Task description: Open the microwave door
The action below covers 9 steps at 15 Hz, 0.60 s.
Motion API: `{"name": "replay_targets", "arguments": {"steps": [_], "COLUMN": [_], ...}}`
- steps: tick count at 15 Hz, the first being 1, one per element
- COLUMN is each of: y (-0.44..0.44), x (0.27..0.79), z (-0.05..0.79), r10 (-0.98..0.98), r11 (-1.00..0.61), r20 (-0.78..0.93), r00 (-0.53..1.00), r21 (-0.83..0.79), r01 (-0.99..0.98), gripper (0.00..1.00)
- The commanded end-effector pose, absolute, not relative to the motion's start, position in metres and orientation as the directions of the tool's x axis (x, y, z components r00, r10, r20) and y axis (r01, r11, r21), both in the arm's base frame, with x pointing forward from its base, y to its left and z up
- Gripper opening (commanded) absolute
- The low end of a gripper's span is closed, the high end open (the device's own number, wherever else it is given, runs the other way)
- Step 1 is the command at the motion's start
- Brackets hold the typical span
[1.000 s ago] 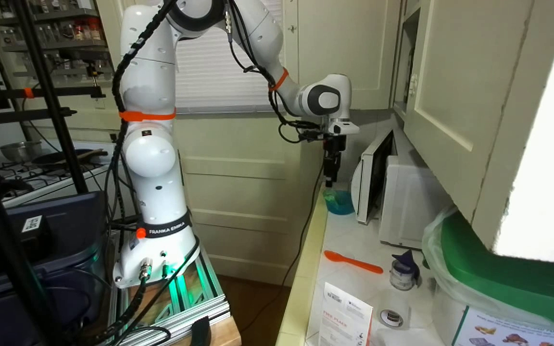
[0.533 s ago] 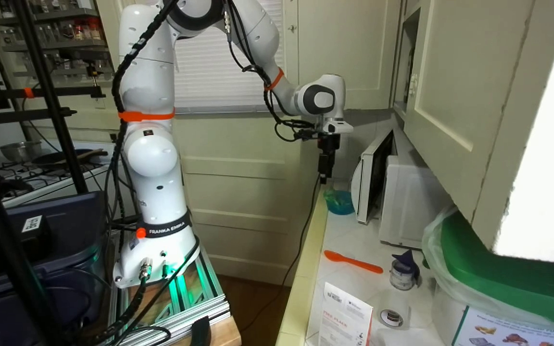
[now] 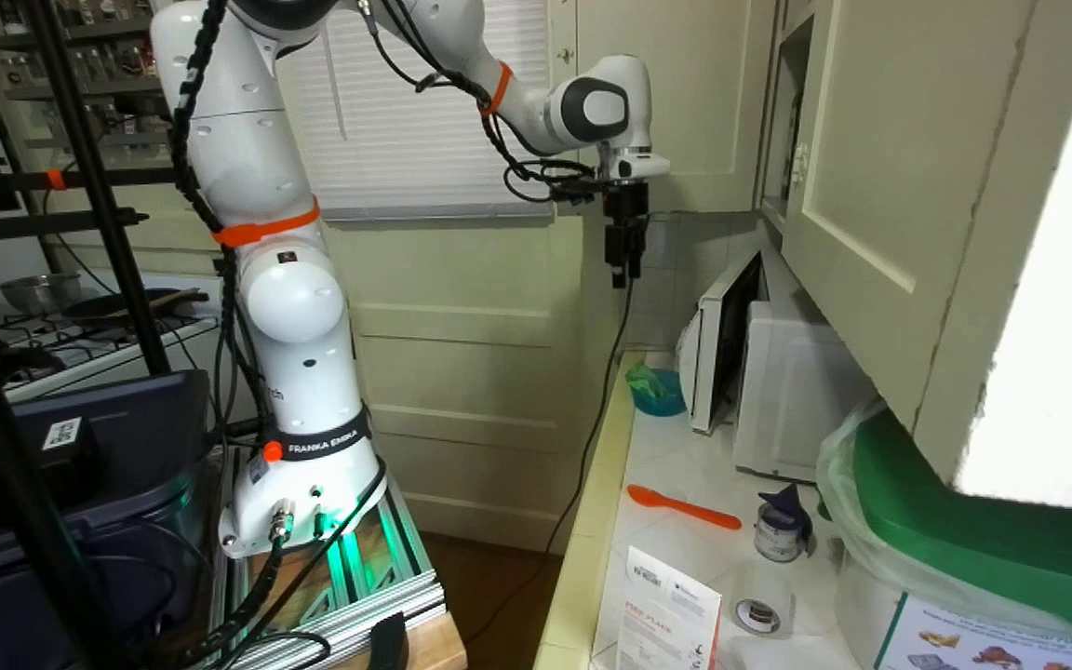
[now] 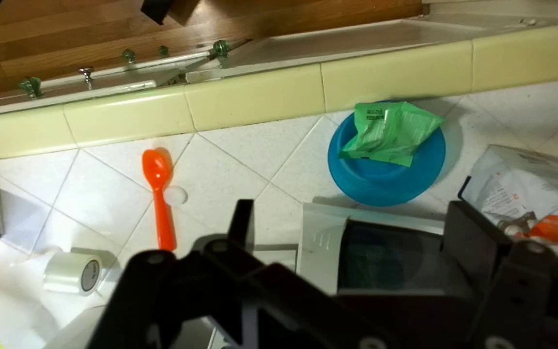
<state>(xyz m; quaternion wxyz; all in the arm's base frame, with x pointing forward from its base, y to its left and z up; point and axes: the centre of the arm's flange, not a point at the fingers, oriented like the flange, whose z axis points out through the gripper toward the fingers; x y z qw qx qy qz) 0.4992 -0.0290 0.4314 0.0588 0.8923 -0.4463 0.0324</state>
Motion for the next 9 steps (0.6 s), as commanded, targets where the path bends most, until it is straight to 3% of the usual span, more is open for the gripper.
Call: {"name": "replay_targets", "arguments": {"steps": [1, 4, 9], "y": [-0.036, -0.057, -0.050], "x": [0.467, 0.449, 0.463], "z": [0.487, 0.523, 0.511], "r10": [-0.828, -0.851, -0.831], "r11": [-0.545, -0.507, -0.537], "r20": [0.120, 0.153, 0.162], "r00": [0.547, 0.503, 0.533], "r21": [0.055, 0.010, 0.021], "r01": [-0.837, -0.862, -0.843], "gripper": [1.00, 1.00, 1.00]}}
